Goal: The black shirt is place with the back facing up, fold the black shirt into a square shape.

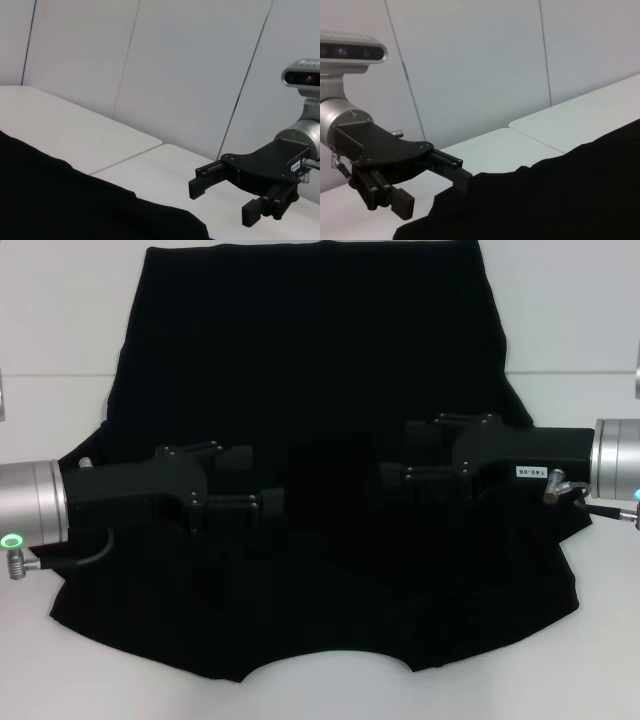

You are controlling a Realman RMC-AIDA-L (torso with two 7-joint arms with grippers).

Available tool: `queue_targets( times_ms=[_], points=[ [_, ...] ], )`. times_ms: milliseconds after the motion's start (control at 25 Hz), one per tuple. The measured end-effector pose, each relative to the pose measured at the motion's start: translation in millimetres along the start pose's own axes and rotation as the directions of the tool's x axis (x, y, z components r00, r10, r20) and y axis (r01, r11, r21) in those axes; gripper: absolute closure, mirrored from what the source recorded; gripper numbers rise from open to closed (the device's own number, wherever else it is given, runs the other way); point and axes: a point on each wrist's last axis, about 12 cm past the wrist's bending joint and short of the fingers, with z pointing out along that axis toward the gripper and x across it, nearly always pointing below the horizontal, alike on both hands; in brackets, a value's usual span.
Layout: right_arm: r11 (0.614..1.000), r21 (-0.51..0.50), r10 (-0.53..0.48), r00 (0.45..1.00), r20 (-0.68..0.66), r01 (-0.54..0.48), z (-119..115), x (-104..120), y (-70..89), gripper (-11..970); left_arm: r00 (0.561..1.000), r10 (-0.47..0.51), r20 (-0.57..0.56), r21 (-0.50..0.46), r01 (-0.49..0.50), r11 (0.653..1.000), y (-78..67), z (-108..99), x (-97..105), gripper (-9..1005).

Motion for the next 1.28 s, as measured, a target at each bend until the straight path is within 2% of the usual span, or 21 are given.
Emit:
queue_targets(
  times_ms=[720,840,960,1080,1200,1280],
  points=[
    [1.000,-0.002,0.006,1.000,-0.001,-0.006,1.2,2.2,1.3,119,1.000,0.003,-0.003,0.001,-0.003,1.000,-0.2,-0.5,0.1,121],
    [1.000,-0.001,0.009,1.000,0.001,-0.009,2.5,2.6,1.8,119,1.000,-0.017,0.001,-0.011,0.017,1.000,1.2,-2.1,-0.1,121],
    [1.000,-0.002,0.009,1.000,0.008,-0.009,4.5,2.0,3.0,119,0.996,-0.091,0.008,-0.054,0.091,0.994,6.6,-7.1,-4.5,121],
    [1.000,-0.004,0.009,1.000,0.011,-0.009,7.2,0.5,3.3,118,0.977,-0.212,-0.008,-0.166,0.208,0.964,19.1,-15.8,-8.7,121],
    [1.000,-0.001,0.009,1.000,0.014,-0.009,11.3,-0.3,4.2,118,0.935,-0.353,-0.043,-0.319,0.322,0.892,34.0,-28.7,-8.2,120],
    [1.000,0.001,0.010,1.000,0.014,-0.010,12.1,-0.3,4.1,118,0.910,-0.412,-0.054,-0.395,0.359,0.845,41.0,-36.2,-8.1,120]
  ],
)
